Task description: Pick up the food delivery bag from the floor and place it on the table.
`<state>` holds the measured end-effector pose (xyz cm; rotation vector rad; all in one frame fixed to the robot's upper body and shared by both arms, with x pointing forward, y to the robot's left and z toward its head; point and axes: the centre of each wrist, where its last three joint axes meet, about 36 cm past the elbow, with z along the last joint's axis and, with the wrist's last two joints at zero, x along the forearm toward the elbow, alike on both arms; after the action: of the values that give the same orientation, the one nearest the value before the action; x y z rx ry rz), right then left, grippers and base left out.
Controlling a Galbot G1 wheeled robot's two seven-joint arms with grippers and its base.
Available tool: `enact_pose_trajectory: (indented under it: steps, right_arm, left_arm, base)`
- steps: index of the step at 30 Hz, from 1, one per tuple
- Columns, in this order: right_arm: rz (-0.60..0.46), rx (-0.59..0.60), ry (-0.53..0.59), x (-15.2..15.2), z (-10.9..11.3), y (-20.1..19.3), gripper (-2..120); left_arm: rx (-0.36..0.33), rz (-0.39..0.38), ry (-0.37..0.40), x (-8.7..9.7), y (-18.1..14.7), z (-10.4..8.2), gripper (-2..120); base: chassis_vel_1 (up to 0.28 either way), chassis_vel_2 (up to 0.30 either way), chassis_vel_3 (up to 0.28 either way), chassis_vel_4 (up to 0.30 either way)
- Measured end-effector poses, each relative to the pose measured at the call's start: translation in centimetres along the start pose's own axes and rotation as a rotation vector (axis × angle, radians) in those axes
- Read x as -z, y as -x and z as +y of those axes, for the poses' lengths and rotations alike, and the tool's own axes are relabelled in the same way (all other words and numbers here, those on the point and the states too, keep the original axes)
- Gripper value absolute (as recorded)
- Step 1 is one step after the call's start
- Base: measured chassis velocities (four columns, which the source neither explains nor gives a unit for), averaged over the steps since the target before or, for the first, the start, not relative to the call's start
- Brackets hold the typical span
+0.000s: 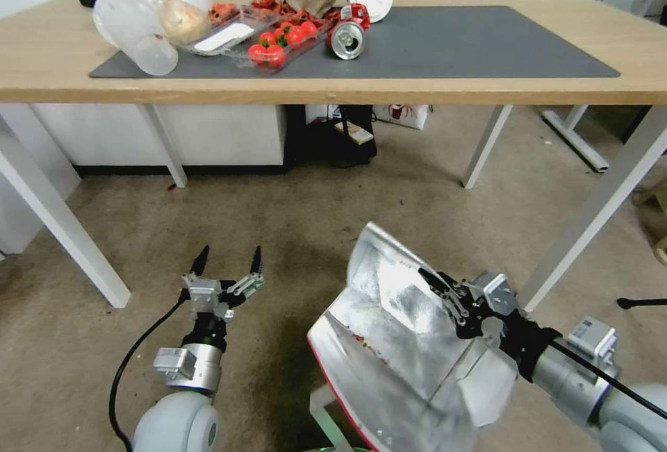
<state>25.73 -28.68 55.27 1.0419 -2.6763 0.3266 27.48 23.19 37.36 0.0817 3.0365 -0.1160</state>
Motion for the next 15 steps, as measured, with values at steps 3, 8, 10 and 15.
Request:
enact_pose_trajectory:
  steps: [3,8,10,15]
  right_arm:
    - [-0.028,0.065,-0.045,0.62,-0.47,0.2,0]
    - [-0.032,0.073,-0.047,0.63,-0.47,0.23,0]
    - [-0.098,0.155,-0.037,0.4,-0.15,0.44,0]
    - [-0.175,0.213,-0.029,0.57,-0.29,0.49,0]
  left_arm:
    - [-0.001,-0.002,-0.002,0.07,0.07,-0.37,100]
    - [-0.001,-0.001,-0.003,0.07,0.08,-0.41,100]
    - [0.003,-0.001,-0.001,0.12,0.18,-0.43,100]
    - [0.003,-0.001,0.002,0.12,0.15,-0.32,100]
  base:
    - [0.0,0.0,0.0,0.0]
    - [0.0,0.0,0.0,0.0]
    - [0.0,0.0,0.0,0.0]
    - [0.0,0.0,0.0,0.0]
